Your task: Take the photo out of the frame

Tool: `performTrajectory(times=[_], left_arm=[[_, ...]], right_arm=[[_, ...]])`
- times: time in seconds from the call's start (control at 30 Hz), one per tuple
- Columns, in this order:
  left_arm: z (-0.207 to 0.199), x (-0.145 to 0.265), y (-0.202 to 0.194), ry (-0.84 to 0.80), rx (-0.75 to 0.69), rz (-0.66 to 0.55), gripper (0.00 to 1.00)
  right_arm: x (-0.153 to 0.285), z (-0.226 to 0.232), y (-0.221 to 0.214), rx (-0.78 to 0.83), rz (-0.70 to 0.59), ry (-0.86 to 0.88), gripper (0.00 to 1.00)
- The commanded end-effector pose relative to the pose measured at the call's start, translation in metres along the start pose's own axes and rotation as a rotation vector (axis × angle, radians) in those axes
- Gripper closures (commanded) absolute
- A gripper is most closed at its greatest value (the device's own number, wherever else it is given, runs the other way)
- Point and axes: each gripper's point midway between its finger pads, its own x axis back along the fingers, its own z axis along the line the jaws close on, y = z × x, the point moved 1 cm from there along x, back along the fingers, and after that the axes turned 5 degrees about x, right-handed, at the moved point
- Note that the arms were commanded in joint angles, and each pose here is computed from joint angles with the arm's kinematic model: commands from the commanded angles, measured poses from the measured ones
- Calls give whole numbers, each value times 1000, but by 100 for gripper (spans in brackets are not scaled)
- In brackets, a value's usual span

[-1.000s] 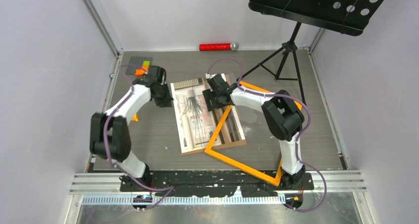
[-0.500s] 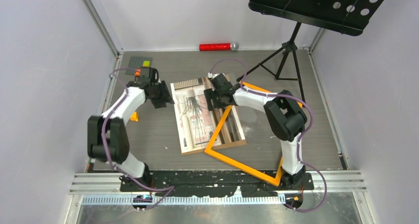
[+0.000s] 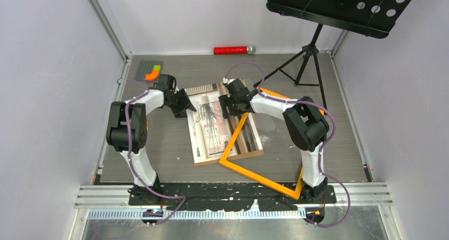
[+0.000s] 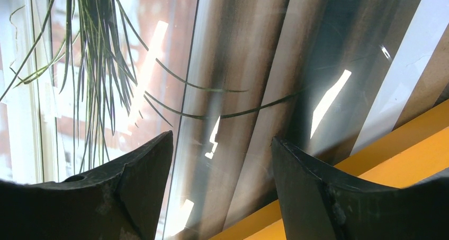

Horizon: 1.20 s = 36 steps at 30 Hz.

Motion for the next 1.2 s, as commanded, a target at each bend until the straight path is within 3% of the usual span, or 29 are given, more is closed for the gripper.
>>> performTrajectory(times=[0.0, 0.33, 0.57, 0.83, 0.97, 1.0, 1.17], left_arm=[[-16, 1, 5, -84, 0, -23, 50], [-37, 37, 6, -154, -49, -93, 54], [-45, 23, 1, -218, -48, -39, 59], [-17, -1, -1, -65, -54, -8, 68], [-21, -6, -7, -115, -64, 9, 85], [-23, -6, -7, -128, -64, 13, 97], [-28, -4, -7, -164, -108, 11, 100]], right_arm=[[-18, -10, -79, -13, 266, -12, 27], [-19, -10, -79, -17, 266, -14, 27], [-19, -9, -78, -21, 262, -13, 28], [-19, -9, -78, -18, 264, -12, 28], [-18, -9, -78, -17, 262, -12, 28], [-18, -9, -78, -18, 262, -10, 28], [-11, -6, -65, -10, 202, 12, 22]])
